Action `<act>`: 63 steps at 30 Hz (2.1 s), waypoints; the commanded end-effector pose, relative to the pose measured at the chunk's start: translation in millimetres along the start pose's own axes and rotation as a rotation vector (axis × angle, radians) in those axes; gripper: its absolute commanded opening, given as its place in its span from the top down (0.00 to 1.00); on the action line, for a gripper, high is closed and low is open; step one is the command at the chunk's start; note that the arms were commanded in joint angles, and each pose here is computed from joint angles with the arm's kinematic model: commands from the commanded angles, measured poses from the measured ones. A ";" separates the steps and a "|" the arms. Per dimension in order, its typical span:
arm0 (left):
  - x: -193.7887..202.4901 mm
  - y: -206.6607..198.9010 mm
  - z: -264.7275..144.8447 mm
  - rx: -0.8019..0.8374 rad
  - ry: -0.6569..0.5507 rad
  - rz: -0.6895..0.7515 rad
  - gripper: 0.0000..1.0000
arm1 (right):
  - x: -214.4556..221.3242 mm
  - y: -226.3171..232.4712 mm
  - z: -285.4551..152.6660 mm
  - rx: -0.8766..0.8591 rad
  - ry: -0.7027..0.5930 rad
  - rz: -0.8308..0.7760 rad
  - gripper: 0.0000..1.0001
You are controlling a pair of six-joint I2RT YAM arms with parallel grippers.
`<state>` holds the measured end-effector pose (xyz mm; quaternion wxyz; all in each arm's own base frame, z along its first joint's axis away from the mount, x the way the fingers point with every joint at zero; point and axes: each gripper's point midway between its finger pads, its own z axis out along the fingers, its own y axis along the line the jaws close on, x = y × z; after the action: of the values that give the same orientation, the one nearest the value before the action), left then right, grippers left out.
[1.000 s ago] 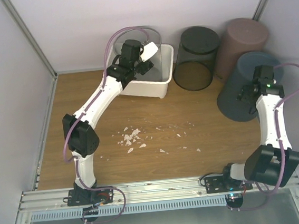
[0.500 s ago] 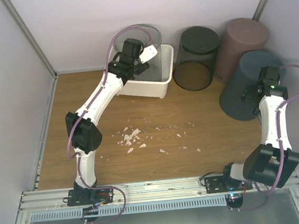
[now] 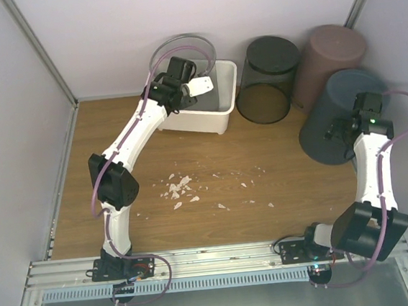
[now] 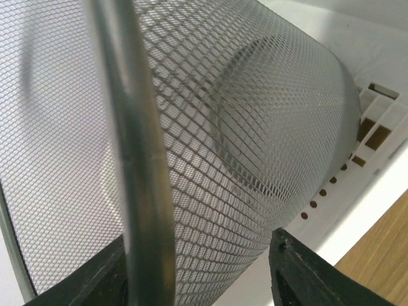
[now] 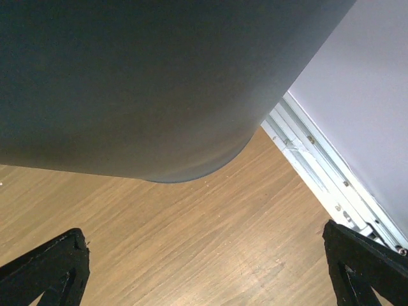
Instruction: Turn the large container upside down
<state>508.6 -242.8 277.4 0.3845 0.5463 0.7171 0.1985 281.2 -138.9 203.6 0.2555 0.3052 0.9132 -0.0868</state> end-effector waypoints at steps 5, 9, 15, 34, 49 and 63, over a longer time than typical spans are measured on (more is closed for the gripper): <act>3.3 -13.7 -13.0 0.060 0.024 0.066 0.58 | 5.0 3.7 -8.6 -0.041 0.016 -0.017 0.00; 3.6 -13.0 -16.3 0.053 0.031 0.077 0.67 | 3.9 5.4 -12.1 -0.054 0.009 -0.017 0.00; 6.1 -13.3 -17.6 0.049 0.048 0.090 0.83 | 0.4 6.2 -17.5 -0.061 -0.001 -0.022 0.00; -49.9 50.2 -122.2 -0.160 -0.220 -0.072 1.00 | -29.6 25.3 -76.1 -0.201 -0.128 -0.067 0.00; -119.9 78.5 -299.1 -0.128 -0.826 -0.450 1.00 | -61.2 38.8 -167.5 -0.349 -0.362 -0.071 0.00; -155.7 28.9 -343.8 0.518 -1.218 -0.754 1.00 | -89.7 48.5 -326.3 -0.572 -0.686 -0.049 0.00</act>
<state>311.8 -326.8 493.3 0.5908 0.3669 0.6470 -0.3126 234.3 -58.8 531.4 0.6242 0.1634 0.7638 0.0166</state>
